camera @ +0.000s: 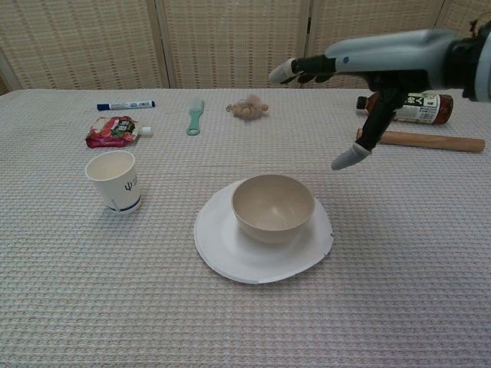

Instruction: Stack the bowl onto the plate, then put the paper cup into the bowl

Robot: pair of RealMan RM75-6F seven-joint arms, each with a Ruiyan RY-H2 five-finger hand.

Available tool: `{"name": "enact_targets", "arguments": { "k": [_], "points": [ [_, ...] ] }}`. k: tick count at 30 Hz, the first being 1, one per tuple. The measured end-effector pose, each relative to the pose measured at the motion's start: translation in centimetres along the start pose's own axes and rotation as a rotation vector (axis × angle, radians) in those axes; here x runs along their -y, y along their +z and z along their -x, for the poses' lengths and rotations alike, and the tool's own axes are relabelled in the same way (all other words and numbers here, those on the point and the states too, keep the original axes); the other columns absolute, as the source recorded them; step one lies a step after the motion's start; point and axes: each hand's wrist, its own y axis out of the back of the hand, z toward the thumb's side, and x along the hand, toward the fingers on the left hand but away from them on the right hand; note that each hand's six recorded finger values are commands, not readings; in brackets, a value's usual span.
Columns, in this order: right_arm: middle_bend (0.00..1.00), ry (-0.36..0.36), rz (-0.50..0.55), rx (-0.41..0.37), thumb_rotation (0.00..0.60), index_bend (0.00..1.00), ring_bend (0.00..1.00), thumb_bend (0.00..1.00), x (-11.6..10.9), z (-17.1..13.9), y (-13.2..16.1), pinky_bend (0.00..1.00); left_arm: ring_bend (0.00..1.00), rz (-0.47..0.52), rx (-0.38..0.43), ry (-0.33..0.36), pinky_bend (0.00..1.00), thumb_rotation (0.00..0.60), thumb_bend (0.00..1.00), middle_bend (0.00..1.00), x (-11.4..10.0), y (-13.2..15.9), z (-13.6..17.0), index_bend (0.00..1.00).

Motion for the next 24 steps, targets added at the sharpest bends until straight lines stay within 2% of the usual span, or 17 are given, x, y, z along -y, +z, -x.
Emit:
{"name": "enact_targets", "arguments": {
  "k": [7, 10, 14, 16, 19, 24],
  "points": [
    [0.0, -0.199, -0.068, 0.106, 0.6, 0.0, 0.0, 0.0, -5.2, -9.5, -4.8, 0.0, 0.0, -0.016, 0.084, -0.055, 0.15, 0.6, 0.26, 0.0, -0.5, 3.5, -2.5, 0.0],
    [0.0, -0.265, -0.072, 0.148, 0.6, 0.0, 0.0, 0.0, -6.3, -13.5, -6.3, 0.0, 0.0, -0.011, 0.138, -0.077, 0.15, 0.6, 0.26, 0.0, -0.4, 5.6, -3.7, 0.0],
    [0.0, -0.349, -0.051, 0.177, 0.6, 0.0, 0.0, 0.0, -7.0, -18.0, -7.6, 0.0, 0.0, 0.004, 0.207, -0.124, 0.15, 0.6, 0.26, 0.0, 0.8, 8.5, -5.1, 0.01],
    [0.0, -0.367, -0.046, 0.191, 0.6, 0.0, 0.0, 0.0, -7.0, -20.2, -8.4, 0.0, 0.0, 0.007, 0.231, -0.149, 0.15, 0.6, 0.26, 0.0, 1.6, 9.7, -5.6, 0.02],
    [0.0, -0.352, -0.053, 0.215, 0.6, 0.0, 0.0, 0.0, -6.7, -22.5, -9.6, 0.0, 0.0, -0.003, 0.254, -0.174, 0.15, 0.6, 0.26, 0.0, 2.9, 11.3, -6.0, 0.02],
    [0.0, -0.318, -0.058, 0.235, 0.6, 0.0, 0.0, 0.0, -5.9, -24.5, -10.8, 0.0, 0.0, -0.017, 0.287, -0.208, 0.15, 0.6, 0.26, 0.0, 5.0, 14.3, -6.5, 0.02]
  ]
}}
